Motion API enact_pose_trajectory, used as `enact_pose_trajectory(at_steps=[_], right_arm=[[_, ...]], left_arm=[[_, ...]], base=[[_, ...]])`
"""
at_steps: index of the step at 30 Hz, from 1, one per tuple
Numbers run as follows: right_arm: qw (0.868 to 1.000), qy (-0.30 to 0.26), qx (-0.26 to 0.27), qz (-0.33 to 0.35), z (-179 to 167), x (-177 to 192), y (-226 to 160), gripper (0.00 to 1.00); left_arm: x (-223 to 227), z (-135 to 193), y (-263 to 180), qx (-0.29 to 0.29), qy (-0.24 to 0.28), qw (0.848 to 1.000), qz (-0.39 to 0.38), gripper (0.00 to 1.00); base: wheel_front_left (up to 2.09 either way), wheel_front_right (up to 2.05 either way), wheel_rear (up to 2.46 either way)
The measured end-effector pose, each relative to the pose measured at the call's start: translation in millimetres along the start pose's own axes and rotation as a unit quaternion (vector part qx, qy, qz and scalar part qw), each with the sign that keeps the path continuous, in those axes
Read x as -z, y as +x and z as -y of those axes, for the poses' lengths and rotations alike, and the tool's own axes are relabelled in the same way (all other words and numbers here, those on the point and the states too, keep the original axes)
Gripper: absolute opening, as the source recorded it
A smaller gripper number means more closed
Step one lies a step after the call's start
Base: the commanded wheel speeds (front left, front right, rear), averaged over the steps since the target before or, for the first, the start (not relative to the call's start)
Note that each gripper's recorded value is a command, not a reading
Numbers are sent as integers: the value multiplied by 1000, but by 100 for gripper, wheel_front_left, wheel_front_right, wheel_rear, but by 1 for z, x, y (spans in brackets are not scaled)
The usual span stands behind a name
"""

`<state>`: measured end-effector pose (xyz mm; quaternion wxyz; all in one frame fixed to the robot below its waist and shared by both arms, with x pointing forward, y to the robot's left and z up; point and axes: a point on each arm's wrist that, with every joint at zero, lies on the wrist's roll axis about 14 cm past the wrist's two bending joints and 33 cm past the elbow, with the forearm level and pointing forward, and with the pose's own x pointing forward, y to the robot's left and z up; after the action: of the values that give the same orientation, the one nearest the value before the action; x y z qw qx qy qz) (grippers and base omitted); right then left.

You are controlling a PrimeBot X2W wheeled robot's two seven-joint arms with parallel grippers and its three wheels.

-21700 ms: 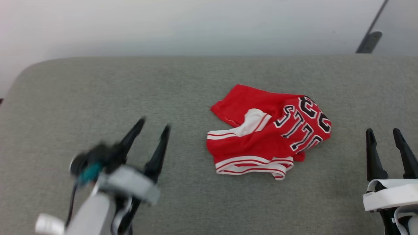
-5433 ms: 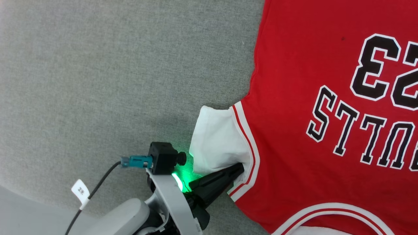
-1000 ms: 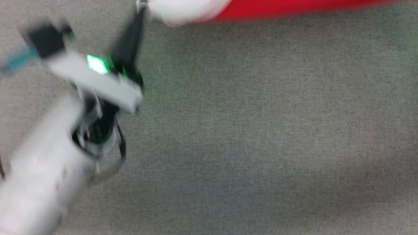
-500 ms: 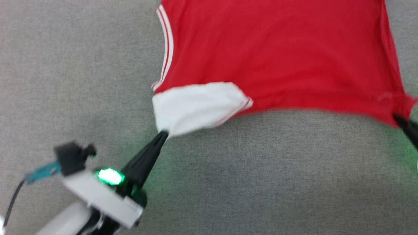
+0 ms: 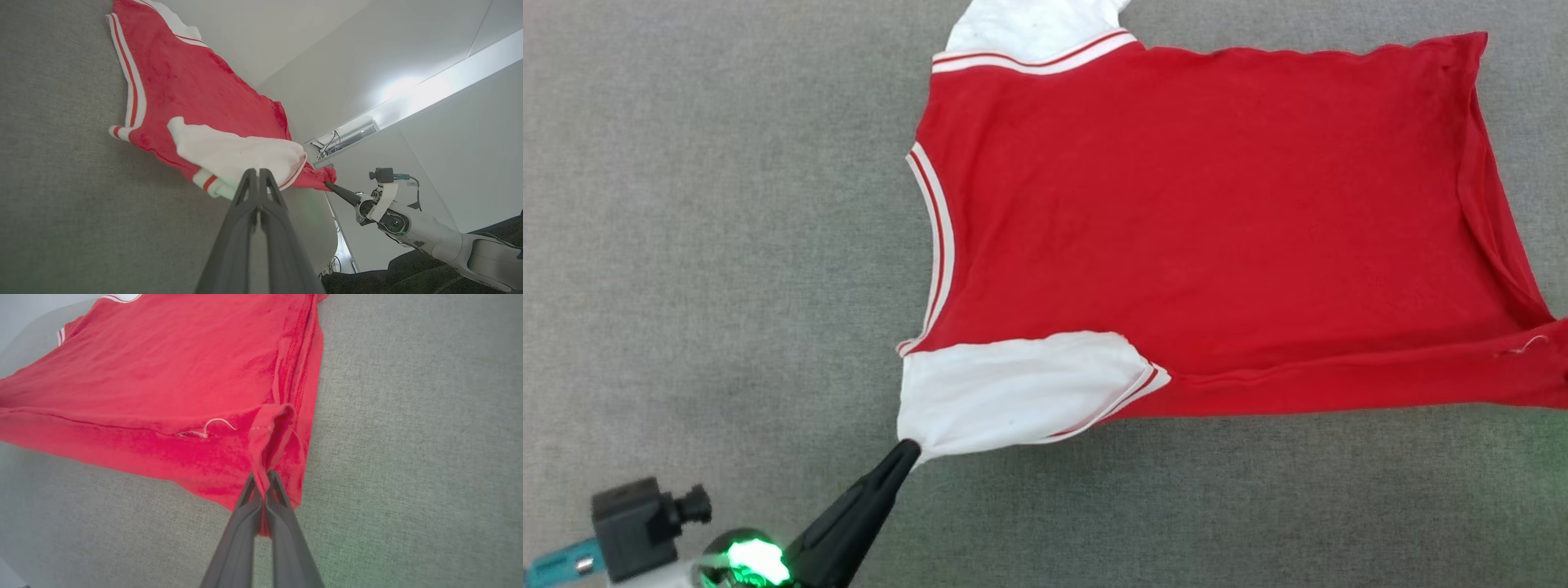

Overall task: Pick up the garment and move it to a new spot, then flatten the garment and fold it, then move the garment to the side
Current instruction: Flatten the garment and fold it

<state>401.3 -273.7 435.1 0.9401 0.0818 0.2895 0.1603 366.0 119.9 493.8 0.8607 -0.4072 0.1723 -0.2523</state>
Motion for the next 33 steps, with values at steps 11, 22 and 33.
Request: enact_pose_trajectory(at_steps=[11, 22, 33], right_arm=[[998, -9, 2, 59, -5, -49, 20, 0], [999, 19, 35, 18, 11, -38, 65, 0], [998, 16, 65, 13, 22, -20, 84, 0]], left_arm=[[-42, 12, 65, 57, 70, 996, 2, 0], [-48, -48, 121, -15, 89, 996, -22, 0], [-22, -97, 123, -80, 114, 989, -58, 20]], base=[[0, 0, 0], [0, 0, 0], [0, 0, 0]])
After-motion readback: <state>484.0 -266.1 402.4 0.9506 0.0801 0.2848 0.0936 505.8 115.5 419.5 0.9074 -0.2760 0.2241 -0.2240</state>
